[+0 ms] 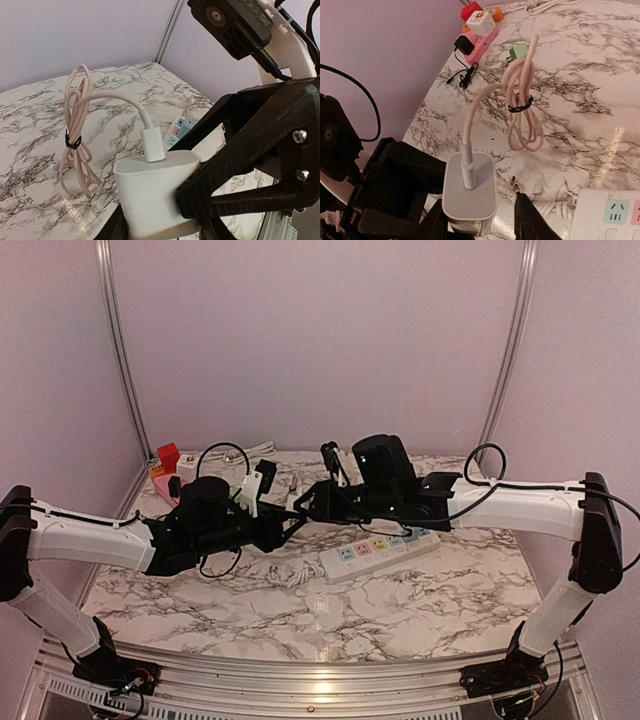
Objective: Insert the plug
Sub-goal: Pass from the left arm to the right
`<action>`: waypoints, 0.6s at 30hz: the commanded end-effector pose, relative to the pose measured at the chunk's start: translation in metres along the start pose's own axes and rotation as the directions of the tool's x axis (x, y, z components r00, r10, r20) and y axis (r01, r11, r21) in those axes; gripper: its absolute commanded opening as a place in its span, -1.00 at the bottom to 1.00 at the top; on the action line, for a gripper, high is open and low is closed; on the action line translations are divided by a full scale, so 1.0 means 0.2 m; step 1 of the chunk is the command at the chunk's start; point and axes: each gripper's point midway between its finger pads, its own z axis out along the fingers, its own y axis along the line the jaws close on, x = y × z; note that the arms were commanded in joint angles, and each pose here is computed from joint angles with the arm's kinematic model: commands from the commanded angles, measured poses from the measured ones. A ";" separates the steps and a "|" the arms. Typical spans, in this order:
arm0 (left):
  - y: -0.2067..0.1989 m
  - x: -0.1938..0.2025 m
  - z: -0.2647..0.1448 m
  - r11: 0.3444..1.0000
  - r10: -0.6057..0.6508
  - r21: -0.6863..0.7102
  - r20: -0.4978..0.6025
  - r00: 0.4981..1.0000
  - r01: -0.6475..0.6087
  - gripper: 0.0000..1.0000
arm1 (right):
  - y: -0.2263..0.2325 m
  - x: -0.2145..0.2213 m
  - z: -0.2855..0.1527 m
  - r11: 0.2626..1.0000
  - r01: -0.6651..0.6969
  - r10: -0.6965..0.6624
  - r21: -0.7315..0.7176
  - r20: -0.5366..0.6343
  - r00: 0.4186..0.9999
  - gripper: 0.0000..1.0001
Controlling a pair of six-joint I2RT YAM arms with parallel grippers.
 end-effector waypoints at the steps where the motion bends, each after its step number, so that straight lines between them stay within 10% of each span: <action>1: -0.06 -0.09 -0.01 0.999 0.018 0.036 0.065 0.998 -0.021 -1.00 | 0.09 -0.04 0.01 0.997 0.030 -0.029 -0.066 0.019 0.999 -0.43; 8: -0.05 -0.12 -0.02 1.000 0.018 0.019 0.080 0.997 -0.020 -0.81 | 0.12 0.00 0.05 0.994 0.034 -0.037 -0.107 -0.031 0.999 -1.00; 18: -0.16 -0.14 -0.16 0.988 0.058 0.138 0.097 0.994 -0.071 0.75 | 0.03 -0.05 -0.07 0.984 0.173 -0.174 0.040 0.004 0.985 -1.00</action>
